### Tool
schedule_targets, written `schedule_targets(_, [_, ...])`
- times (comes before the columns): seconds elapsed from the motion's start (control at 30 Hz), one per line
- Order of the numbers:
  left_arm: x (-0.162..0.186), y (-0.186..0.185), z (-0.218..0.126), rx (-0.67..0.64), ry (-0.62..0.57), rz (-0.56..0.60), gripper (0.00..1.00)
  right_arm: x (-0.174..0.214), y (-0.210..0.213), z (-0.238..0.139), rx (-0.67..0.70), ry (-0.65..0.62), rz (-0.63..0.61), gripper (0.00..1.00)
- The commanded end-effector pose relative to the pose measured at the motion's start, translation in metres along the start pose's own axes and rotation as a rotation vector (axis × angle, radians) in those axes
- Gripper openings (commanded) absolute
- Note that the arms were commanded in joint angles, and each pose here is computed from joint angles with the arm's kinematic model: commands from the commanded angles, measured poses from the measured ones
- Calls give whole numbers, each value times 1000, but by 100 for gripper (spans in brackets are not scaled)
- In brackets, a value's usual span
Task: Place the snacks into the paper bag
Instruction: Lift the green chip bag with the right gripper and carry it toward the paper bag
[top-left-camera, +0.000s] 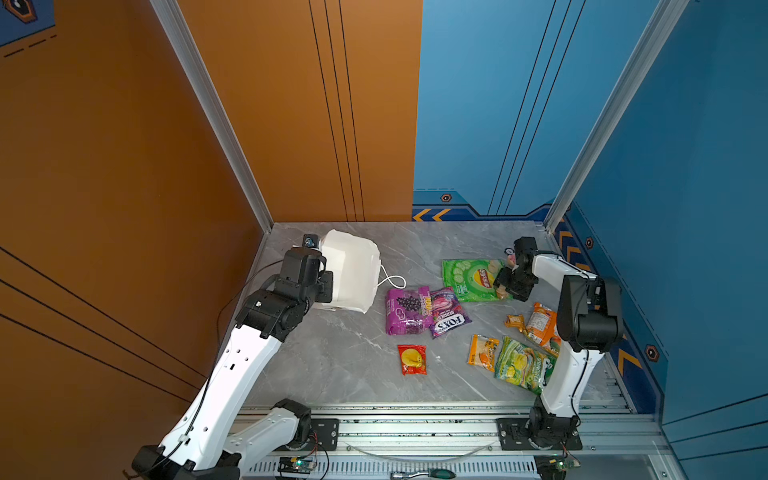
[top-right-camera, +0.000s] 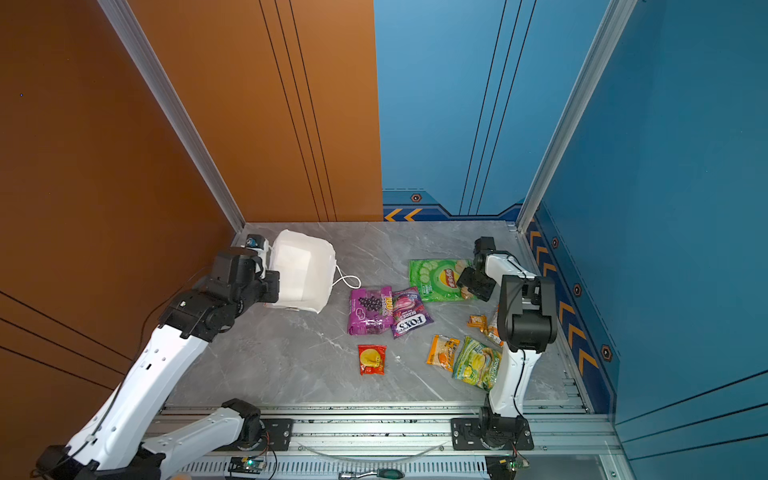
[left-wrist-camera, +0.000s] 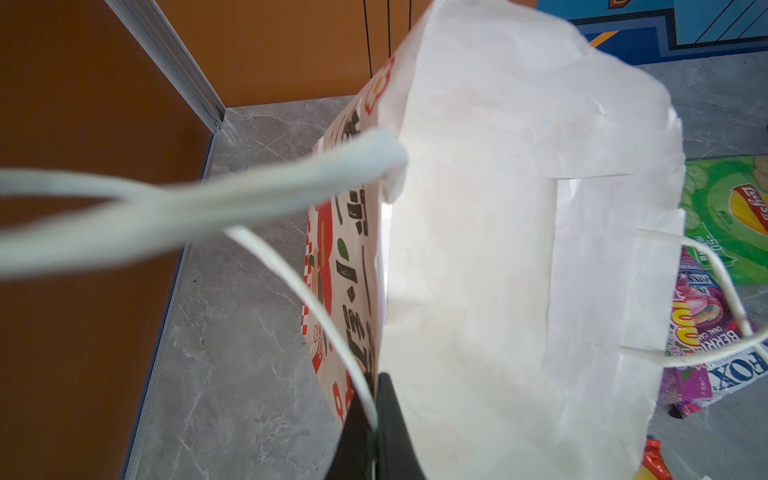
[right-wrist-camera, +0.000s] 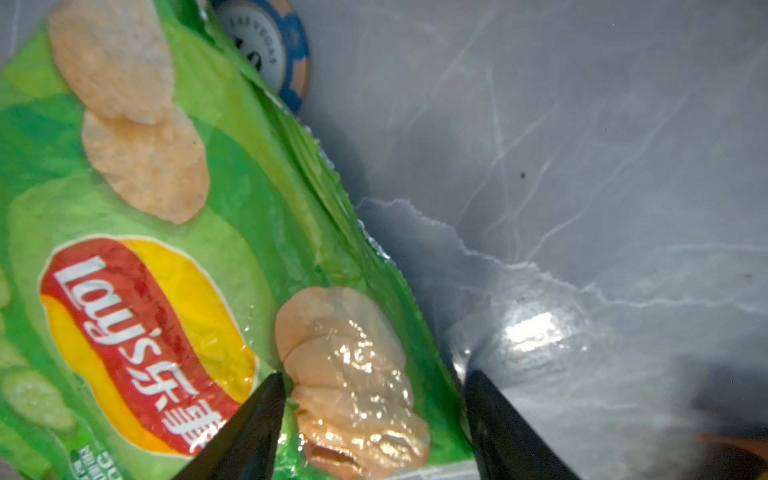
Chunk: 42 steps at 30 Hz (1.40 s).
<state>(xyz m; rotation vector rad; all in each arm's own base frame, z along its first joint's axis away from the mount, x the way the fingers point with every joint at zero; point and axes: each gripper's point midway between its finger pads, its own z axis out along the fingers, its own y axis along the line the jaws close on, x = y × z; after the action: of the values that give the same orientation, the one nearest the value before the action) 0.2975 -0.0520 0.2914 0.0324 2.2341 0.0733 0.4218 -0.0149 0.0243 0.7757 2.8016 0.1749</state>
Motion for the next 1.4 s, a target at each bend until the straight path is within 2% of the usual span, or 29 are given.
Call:
schedule_targets(0.0, [-2, 3, -1, -16, -22, 9, 0, 27, -21, 23, 92, 97, 0, 55])
schedule_targets(0.13, [-1, 2, 2, -12, -13, 13, 0, 24, -18, 12, 71, 65, 4, 43])
schedule_targets(0.3, [0, -1, 4, -3, -6, 17, 0, 16, 11, -18, -89, -21, 9, 30])
schedule_targets(0.37, [1, -1, 4, 0, -3, 15, 0, 15, 26, -32, -165, -50, 10, 21])
schedule_targets(0.57, [0, -6, 7, 26, 8, 11, 0, 14, 56, -75, -256, -128, -27, 6])
schedule_targets(0.87, [-11, -13, 6, 51, 47, -46, 0, 12, 89, -155, -336, -268, -89, 2])
schedule_targets(1.03, [-20, -8, 6, 9, 99, -78, 0, 14, 108, -210, -397, -361, -114, 1])
schedule_targets(1.37, [-36, -24, 13, 52, 188, -117, 0, 33, 133, -311, -510, -556, -187, 0])
